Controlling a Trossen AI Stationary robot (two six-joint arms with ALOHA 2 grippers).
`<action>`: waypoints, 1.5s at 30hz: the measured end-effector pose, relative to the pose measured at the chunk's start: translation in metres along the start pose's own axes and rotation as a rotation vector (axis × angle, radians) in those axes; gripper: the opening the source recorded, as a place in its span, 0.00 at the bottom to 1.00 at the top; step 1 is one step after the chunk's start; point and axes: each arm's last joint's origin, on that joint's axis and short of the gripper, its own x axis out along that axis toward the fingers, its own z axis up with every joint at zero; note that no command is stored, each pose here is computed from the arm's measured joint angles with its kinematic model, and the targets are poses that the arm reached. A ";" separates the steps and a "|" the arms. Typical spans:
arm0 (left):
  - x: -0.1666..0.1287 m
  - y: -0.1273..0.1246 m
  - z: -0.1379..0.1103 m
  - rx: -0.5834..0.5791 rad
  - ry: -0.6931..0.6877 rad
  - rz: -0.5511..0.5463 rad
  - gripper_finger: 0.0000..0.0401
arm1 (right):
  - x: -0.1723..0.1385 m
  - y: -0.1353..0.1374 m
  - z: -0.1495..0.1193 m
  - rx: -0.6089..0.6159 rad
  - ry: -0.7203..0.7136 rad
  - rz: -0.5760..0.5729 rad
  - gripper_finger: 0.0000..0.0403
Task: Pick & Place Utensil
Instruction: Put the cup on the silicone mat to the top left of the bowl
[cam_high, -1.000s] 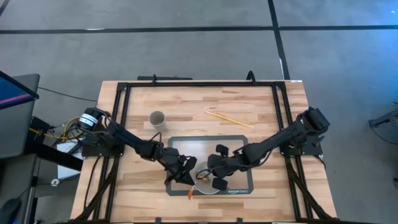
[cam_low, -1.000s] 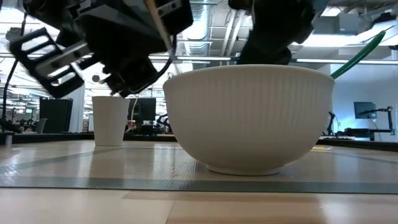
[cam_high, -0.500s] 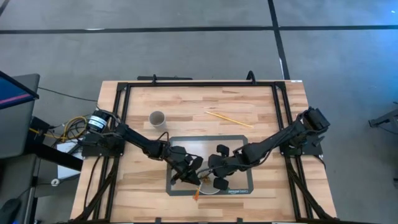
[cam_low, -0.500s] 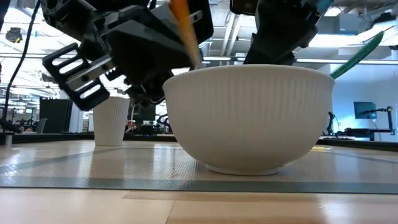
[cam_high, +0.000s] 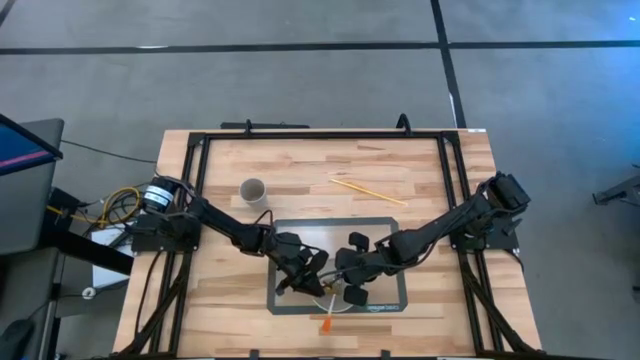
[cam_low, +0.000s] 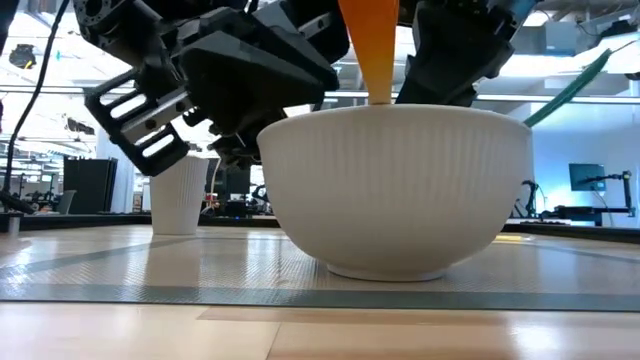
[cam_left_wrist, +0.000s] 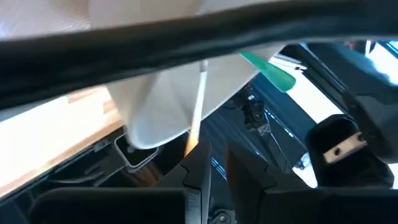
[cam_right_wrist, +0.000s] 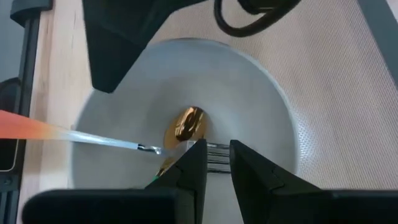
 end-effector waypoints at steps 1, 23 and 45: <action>-0.001 -0.001 0.001 0.018 -0.001 -0.007 0.12 | 0.000 0.000 0.000 0.000 0.000 0.000 0.16; -0.118 -0.090 -0.066 1.339 -0.166 -0.374 0.07 | -0.112 -0.025 0.039 -0.097 -0.374 -0.089 0.16; -0.239 -0.064 -0.030 1.485 -0.808 0.494 0.19 | -0.108 -0.132 -0.002 0.104 -0.560 0.035 0.16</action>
